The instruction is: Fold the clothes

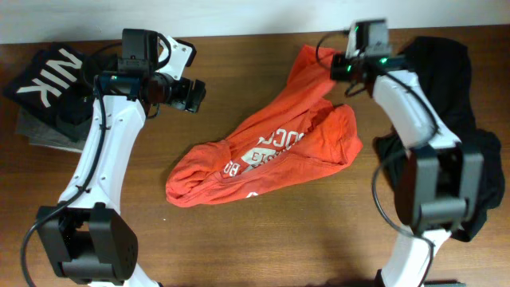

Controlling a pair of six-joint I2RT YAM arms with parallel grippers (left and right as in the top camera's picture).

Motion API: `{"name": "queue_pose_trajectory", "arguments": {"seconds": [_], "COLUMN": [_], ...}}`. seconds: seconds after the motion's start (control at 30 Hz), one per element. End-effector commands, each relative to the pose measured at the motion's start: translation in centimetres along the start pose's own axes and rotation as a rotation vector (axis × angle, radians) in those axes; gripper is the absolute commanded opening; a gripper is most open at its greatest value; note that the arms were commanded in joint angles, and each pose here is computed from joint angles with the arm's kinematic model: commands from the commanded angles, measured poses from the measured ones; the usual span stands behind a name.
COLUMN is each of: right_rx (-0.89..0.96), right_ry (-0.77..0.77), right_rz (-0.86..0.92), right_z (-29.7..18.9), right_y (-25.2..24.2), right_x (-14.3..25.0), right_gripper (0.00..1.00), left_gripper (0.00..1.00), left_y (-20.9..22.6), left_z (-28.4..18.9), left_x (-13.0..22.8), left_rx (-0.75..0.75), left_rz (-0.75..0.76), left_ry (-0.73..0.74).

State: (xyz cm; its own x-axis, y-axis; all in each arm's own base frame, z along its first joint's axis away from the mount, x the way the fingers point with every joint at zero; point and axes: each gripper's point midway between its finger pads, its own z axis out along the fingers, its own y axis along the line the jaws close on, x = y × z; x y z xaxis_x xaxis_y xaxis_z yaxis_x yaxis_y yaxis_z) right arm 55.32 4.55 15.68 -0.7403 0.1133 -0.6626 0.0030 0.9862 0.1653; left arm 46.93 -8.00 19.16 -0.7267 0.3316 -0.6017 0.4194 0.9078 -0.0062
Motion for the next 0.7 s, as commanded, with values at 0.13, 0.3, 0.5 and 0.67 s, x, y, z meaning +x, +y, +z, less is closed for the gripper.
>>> {"name": "queue_pose_trajectory", "arguments": {"seconds": [0.13,0.3,0.5,0.67], "right_rx": [-0.224,-0.312,-0.361,-0.415], "right_ry": [-0.182,-0.258,-0.374,-0.425], "right_rz": [-0.041,-0.095,-0.128,-0.116], "right_z": [-6.5,-7.0,-7.6,-6.3], "right_y": [6.8,12.5,18.6,22.8], "right_x": [-5.8,-6.6,-7.5,-7.0], "right_gripper": [0.04,0.04,0.04,0.04], "left_gripper": [0.93,0.93,0.93,0.94], "left_y": [2.9,4.6,6.7,9.0], "left_z": [-2.1,-5.9,-10.2,-13.2], "left_x": [-3.0,-6.0,-7.4,-7.0], "left_rx": [-0.155,-0.215,-0.274,-0.329], "left_rz": [0.028,0.019,-0.005,-0.041], "left_ry": [-0.059,-0.145,-0.224,-0.260]}}
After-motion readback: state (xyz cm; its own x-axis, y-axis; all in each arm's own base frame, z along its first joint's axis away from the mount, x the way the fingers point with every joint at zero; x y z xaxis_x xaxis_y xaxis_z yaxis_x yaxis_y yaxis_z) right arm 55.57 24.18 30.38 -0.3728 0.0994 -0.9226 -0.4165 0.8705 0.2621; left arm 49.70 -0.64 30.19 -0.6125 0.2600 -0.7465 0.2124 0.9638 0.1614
